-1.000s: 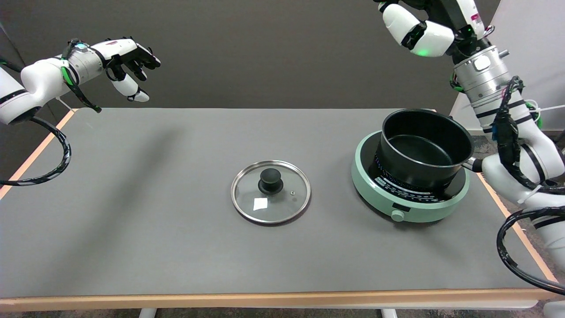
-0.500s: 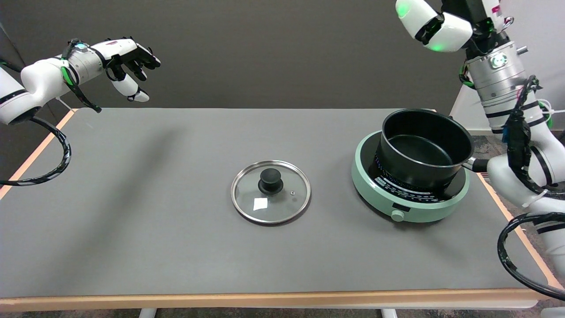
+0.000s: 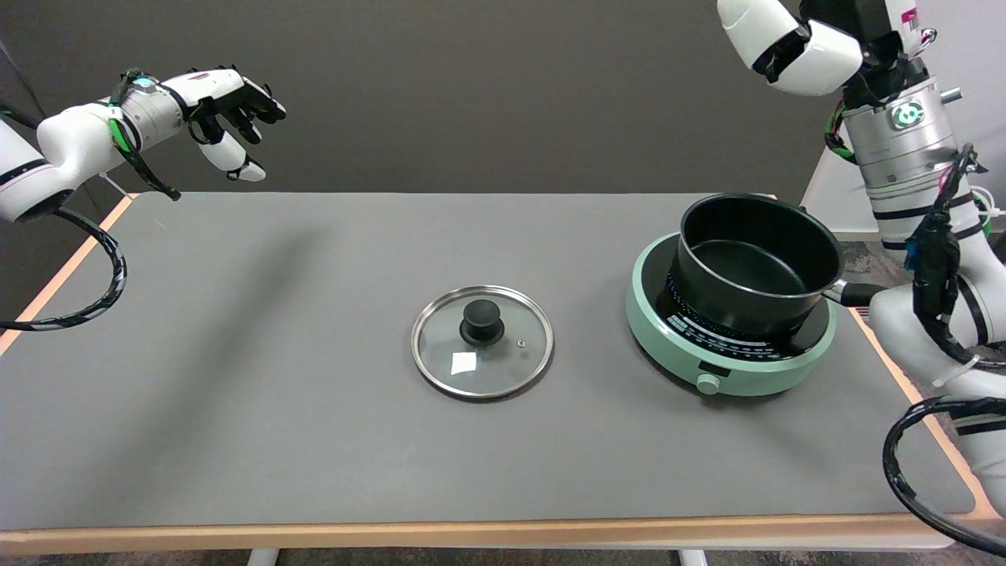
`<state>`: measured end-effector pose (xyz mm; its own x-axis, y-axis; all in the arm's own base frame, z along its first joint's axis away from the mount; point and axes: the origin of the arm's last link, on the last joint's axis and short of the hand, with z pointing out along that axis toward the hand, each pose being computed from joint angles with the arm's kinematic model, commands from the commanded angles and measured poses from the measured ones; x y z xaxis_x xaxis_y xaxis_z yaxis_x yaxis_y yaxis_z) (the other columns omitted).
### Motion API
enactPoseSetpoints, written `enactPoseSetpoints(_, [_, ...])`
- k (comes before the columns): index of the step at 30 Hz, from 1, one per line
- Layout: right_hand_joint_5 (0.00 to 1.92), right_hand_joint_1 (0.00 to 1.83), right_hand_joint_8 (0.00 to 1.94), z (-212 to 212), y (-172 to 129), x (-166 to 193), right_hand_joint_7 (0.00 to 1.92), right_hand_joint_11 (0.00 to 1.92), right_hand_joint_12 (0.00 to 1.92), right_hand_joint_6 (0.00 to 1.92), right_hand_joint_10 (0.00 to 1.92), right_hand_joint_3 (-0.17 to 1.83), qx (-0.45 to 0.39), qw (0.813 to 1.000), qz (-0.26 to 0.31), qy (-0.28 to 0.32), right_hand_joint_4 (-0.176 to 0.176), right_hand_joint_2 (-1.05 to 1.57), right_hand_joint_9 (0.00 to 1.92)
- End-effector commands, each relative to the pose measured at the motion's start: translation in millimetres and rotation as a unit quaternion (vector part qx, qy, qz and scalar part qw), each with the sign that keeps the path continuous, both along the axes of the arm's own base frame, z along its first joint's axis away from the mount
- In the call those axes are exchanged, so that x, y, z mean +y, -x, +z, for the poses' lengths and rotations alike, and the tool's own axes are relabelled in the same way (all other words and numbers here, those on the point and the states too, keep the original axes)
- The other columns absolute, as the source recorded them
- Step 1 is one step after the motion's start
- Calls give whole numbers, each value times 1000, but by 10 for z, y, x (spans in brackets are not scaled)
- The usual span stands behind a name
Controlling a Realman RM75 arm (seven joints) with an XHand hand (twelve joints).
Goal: Pick up the pot.
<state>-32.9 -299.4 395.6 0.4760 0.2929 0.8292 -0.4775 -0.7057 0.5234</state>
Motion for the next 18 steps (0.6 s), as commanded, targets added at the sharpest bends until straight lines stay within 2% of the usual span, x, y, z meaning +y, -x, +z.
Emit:
enactPoseSetpoints(1, [583,761,252,-268,52,15,745,547,1241,272,578,869,-15,999,-29,-13,45,661,721])
enactPoseSetpoints(9, [586,764,254,-337,20,25,747,552,1253,275,585,868,-14,999,-26,-22,45,662,725])
enactPoseSetpoints(18, [589,777,256,-262,-37,129,751,553,1258,279,593,867,5,1000,-6,9,46,661,728])
